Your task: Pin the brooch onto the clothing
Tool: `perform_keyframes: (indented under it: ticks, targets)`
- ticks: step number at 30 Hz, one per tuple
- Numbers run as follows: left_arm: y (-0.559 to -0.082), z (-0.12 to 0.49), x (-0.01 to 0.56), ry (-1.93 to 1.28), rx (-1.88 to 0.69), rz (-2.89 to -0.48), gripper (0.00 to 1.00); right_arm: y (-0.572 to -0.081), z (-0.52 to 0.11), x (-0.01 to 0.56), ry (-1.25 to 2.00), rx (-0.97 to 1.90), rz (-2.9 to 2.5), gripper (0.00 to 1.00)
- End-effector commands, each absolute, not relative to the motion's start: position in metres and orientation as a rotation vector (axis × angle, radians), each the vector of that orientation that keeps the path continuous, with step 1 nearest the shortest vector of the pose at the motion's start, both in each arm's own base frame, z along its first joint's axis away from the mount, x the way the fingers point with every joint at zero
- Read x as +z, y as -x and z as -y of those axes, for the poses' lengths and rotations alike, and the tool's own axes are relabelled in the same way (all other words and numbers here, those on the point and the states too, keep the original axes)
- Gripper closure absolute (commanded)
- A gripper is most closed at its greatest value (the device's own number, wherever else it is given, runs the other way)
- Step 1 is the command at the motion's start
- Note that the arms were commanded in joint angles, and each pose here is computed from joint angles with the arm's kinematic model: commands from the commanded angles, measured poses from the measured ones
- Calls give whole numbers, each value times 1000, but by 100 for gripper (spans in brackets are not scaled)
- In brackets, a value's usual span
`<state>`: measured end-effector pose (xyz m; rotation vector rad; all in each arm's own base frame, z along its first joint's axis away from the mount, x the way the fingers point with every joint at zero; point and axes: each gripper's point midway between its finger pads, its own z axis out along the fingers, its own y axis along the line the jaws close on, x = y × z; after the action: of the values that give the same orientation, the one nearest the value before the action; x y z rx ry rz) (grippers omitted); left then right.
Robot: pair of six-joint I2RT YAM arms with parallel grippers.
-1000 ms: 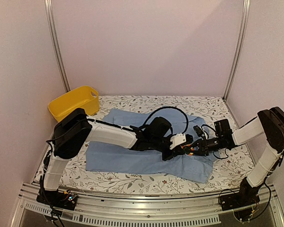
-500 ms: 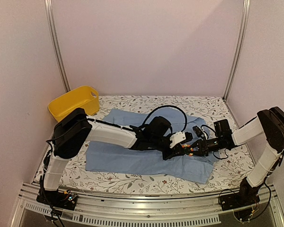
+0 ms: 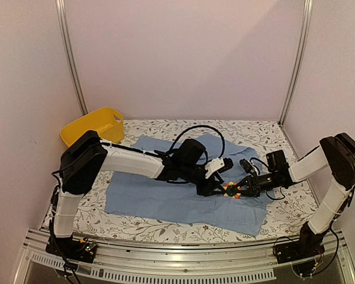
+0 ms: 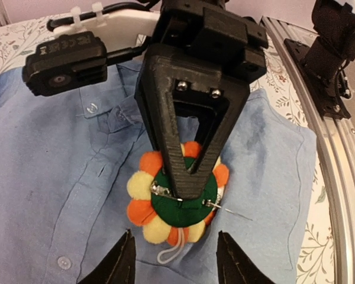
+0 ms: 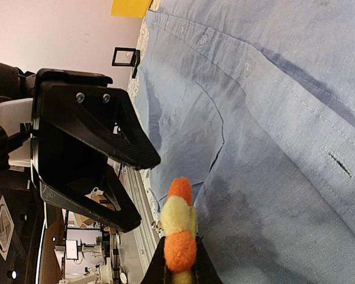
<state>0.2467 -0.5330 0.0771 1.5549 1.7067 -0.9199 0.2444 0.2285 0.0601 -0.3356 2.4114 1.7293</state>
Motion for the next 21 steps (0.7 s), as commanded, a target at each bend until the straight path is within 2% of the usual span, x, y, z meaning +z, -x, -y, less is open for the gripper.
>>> perform_keyframes:
  ticks: [1,7,14,18,21]
  targets:
    - [-254,523,94,-1502,-1038,-1717,53,-238,-231,59,351,1759,-2415,100]
    - [-250,539,88,-1453,-1217,-1739,46,-236,-230,55,340,1757,-2429,100]
    - [-248,543,74,-1455,-1261,-1744,44,-233,-229,52,335,1749,-2436,100]
    - [-251,540,70,-1475,-1198,-1744,45,-231,-230,48,340,1730,-2448,100]
    - [-236,533,69,-1615,-1064,-1635,49,-229,-231,44,328,1737,-2456,100]
